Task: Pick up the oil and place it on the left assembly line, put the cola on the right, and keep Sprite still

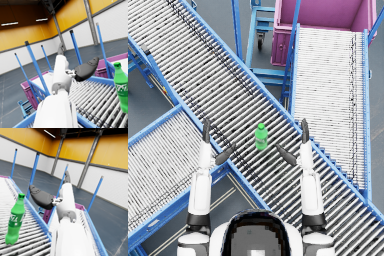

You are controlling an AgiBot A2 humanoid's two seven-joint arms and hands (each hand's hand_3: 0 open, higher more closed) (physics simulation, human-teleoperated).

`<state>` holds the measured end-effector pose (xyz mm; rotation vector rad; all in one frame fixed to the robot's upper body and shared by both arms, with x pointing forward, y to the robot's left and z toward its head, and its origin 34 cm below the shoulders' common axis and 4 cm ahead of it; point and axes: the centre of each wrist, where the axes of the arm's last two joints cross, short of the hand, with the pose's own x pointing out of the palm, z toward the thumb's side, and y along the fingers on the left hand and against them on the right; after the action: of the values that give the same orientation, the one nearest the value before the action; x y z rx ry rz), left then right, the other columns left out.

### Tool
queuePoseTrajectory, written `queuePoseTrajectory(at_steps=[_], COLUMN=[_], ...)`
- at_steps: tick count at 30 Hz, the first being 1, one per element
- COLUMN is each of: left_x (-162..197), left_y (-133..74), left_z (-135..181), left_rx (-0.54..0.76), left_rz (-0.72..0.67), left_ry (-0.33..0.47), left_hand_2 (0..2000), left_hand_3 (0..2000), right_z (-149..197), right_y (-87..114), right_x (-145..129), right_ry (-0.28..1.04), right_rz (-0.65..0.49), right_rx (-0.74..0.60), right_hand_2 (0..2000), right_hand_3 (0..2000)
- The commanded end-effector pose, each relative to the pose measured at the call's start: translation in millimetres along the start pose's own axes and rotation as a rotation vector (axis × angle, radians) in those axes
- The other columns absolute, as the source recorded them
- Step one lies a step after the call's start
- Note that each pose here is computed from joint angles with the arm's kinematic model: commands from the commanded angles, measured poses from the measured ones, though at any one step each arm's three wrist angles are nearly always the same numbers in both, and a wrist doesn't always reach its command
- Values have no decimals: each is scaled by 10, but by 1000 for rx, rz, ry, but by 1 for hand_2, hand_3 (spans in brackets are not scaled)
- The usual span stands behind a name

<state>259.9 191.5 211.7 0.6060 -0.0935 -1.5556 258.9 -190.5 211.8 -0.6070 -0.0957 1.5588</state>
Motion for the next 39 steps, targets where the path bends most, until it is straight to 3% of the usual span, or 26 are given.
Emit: queuePoseTrajectory(at_steps=[1, 9, 31, 39], left_x=[0, 3, -134, -142], left_y=[0, -10, 13, 13], left_z=[0, -8, 129, 138], left_rx=[0, -7, -106, -119], left_rz=[0, -4, -90, -99], left_ry=[0, -18, -514, -550], left_hand_2=[0, 0, 0, 0], left_hand_3=[0, 0, 0, 0], right_z=[0, -8, 121, 130], right_y=[0, 9, -20, -21], right_x=[0, 3, -142, -151], right_ry=[0, -18, -504, -539], right_rz=[0, 10, 270, 290], right_rx=[0, 7, 59, 65], right_hand_2=[0, 0, 0, 0], right_hand_3=[0, 0, 0, 0])
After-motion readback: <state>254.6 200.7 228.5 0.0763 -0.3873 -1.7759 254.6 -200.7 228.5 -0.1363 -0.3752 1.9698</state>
